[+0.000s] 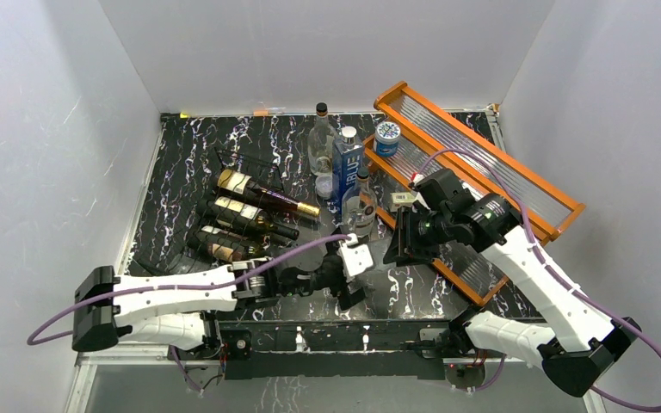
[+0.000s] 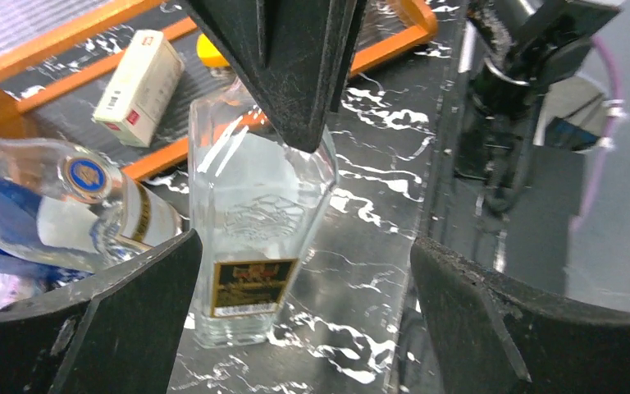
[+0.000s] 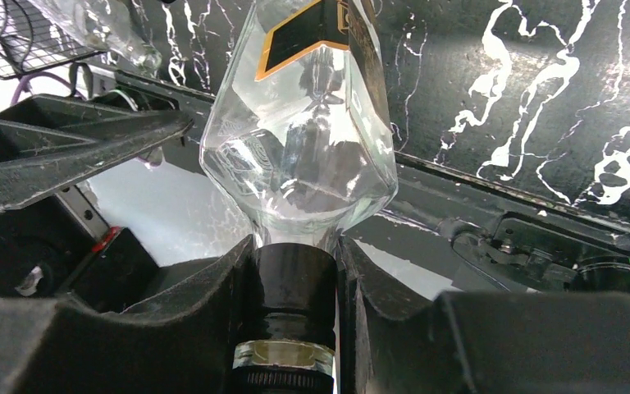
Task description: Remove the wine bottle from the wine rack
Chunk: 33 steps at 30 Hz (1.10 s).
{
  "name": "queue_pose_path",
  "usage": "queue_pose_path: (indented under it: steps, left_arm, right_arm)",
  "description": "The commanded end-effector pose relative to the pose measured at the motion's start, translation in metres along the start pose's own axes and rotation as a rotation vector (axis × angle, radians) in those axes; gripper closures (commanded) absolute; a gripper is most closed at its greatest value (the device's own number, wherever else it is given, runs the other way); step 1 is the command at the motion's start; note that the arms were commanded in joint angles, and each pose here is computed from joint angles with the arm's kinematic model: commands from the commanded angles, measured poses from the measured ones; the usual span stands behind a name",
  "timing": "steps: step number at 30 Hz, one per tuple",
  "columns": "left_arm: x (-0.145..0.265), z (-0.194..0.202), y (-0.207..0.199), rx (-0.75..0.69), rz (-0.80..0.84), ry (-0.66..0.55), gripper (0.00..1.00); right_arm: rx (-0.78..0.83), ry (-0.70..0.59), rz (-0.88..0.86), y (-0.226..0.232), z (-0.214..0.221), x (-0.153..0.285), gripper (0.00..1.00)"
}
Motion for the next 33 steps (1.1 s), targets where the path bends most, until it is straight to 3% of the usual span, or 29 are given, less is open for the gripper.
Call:
queue_pose_path:
  steps: [1, 8, 10, 13, 16, 23, 30, 33]
  left_arm:
    - [-0.018, -0.021, 0.014, -0.146, -0.108, -0.169, 0.02]
    - [-0.048, -0.008, 0.026, -0.188, -0.193, -0.133, 0.02]
    - [-0.054, -0.008, 0.027, -0.188, -0.205, -0.134, 0.06]
    - [-0.06, -0.004, 0.028, -0.182, -0.217, -0.121, 0.19]
    - [-0.061, -0.002, 0.032, -0.151, -0.251, -0.137, 0.46]
    - [-0.062, 0.002, 0.035, -0.047, -0.283, -0.174, 0.84]
    - [-0.06, 0.011, 0.039, 0.05, -0.328, -0.182, 0.91]
    - [-0.059, 0.015, 0.04, 0.072, -0.338, -0.175, 0.92]
  right_arm:
    - [0.093, -0.117, -0.087, 0.022, -0.022, 0.023, 1.0]
    - [0.107, -0.122, -0.077, 0.022, -0.027, 0.024, 1.0]
    - [0.111, -0.125, -0.076, 0.023, -0.028, 0.024, 1.0]
    - [0.125, -0.127, -0.069, 0.022, -0.029, 0.024, 1.0]
    - [0.145, -0.134, -0.065, 0.021, -0.031, 0.024, 0.99]
    - [0.242, -0.196, 0.002, 0.01, -0.045, 0.018, 0.54]
    - [0.326, -0.248, 0.13, -0.005, -0.063, 0.019, 0.26]
    - [0.363, -0.252, 0.11, -0.004, -0.064, 0.016, 0.21]
Point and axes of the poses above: each gripper's point midway between its finger pads, its own x axis back along the fingers, its own y axis along the line the jaws close on, z = x × y, the point moved 3 cm from there along x, back along the fingers, and after that the axes turned 14 degrees about x, right-handed, at the moved point
